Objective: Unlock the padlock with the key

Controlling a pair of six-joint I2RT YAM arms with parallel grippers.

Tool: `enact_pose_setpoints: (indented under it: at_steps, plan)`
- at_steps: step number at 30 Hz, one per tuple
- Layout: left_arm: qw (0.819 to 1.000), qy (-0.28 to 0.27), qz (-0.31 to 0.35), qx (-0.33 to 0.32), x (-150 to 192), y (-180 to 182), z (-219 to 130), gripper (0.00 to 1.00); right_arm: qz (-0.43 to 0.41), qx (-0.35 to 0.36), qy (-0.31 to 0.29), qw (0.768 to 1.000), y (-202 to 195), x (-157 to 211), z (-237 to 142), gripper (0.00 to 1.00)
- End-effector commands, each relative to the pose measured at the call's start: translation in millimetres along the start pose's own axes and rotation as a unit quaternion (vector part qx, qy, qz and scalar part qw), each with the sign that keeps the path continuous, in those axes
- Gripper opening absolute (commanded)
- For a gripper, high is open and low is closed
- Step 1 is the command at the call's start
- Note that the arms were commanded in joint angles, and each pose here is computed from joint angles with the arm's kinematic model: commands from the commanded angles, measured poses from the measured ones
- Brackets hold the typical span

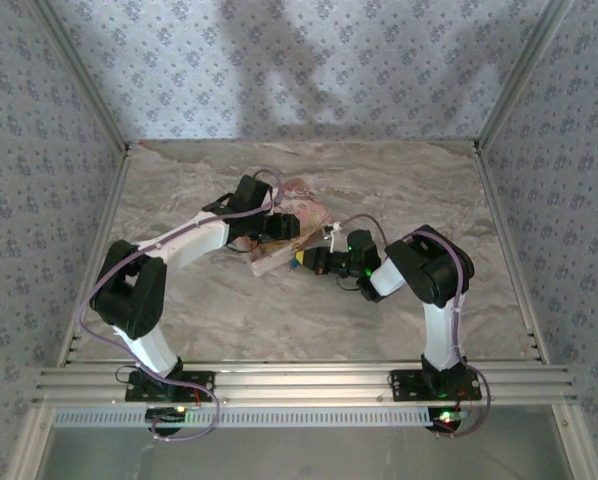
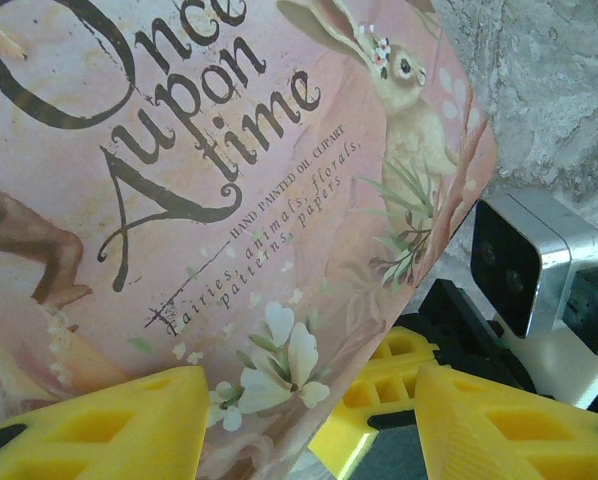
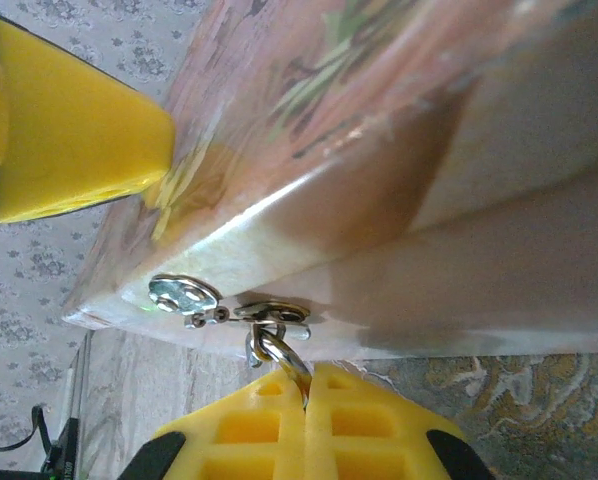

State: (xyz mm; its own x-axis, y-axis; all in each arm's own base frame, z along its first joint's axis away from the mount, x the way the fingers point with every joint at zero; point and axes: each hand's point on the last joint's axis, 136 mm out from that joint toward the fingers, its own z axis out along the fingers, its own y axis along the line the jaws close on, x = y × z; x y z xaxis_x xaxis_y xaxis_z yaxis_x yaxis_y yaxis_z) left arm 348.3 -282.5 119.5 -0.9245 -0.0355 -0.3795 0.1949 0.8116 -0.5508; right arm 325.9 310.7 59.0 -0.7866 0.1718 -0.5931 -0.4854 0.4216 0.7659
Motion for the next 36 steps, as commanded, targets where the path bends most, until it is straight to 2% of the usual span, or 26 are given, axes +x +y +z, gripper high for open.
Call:
enact_pose_setpoints:
  at_steps: [1,25,36]
  plan:
    - [0.998,0.052,-0.021,-0.033,34,23,9,0.58,0.004,-0.011,-0.039,0.999,6,-20,-5,0.00]
    - [0.998,0.056,-0.020,-0.030,40,25,11,0.58,0.076,-0.046,-0.087,0.992,22,-42,-10,0.00]
    - [0.998,0.052,-0.027,-0.031,42,21,11,0.58,0.114,-0.024,-0.097,0.988,11,-35,-6,0.00]
